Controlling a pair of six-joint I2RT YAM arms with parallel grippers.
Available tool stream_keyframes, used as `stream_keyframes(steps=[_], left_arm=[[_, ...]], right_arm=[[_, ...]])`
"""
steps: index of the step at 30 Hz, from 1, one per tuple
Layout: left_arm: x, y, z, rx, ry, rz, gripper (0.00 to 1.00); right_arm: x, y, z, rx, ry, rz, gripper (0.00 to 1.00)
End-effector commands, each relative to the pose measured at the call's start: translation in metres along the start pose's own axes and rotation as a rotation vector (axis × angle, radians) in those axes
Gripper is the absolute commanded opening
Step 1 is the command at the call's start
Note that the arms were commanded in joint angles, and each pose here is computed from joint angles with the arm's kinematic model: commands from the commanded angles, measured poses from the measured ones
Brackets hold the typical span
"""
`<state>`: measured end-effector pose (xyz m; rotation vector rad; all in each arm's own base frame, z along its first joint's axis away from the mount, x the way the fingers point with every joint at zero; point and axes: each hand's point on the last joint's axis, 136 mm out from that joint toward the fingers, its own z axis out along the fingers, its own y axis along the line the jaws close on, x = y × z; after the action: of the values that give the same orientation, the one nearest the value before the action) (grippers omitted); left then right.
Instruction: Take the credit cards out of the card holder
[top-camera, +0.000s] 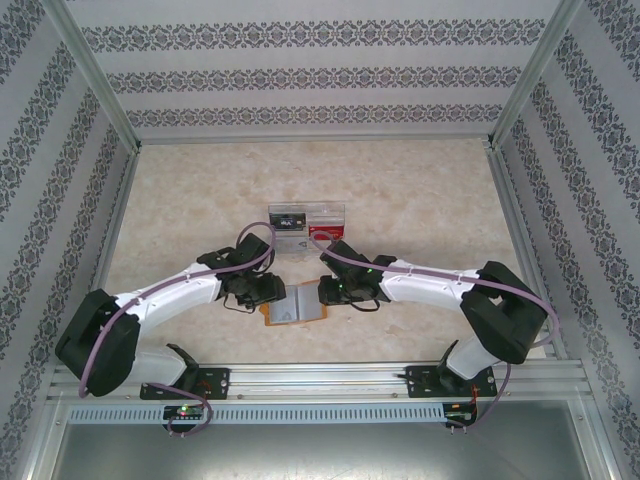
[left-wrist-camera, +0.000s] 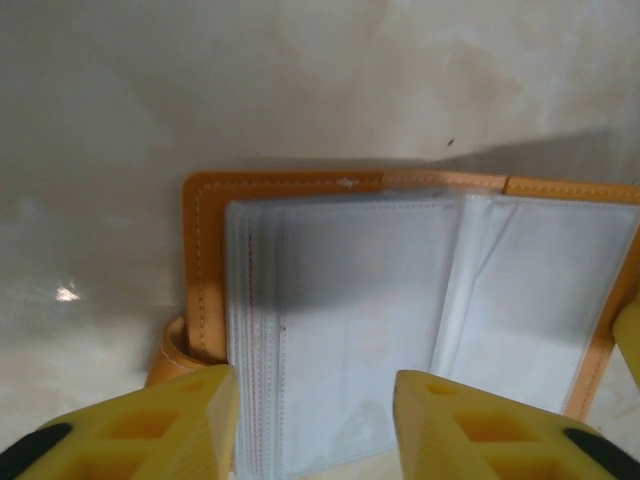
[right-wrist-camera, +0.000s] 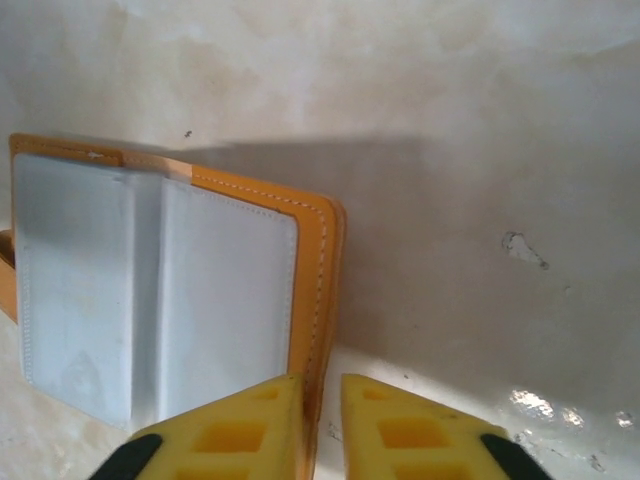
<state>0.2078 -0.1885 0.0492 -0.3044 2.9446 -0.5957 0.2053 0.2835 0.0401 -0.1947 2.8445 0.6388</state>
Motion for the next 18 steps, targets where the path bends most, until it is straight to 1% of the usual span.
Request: stream_keyframes(steps=[1,4,13,18], left_arm=[[0.005,-0.006,0.007,0.029,0.018,0.009,0.43],[0.008,-0.003,0.009,0.02,0.029,0.006,0.43],[0.014,-0.001,0.017,0.001,0.067,0.015,0.42],[0.016,-0.007,0.02,0.011,0.078,0.034,0.41]], right_arm=[[0.006,0.003,0.007,0.005,0.018,0.012,0.14],[0.006,0.003,0.007,0.01,0.016,0.017,0.11],[0.011,0.005,0.009,0.018,0.02,0.012,0.1],[0.011,0.005,0.008,0.018,0.018,0.011,0.11]])
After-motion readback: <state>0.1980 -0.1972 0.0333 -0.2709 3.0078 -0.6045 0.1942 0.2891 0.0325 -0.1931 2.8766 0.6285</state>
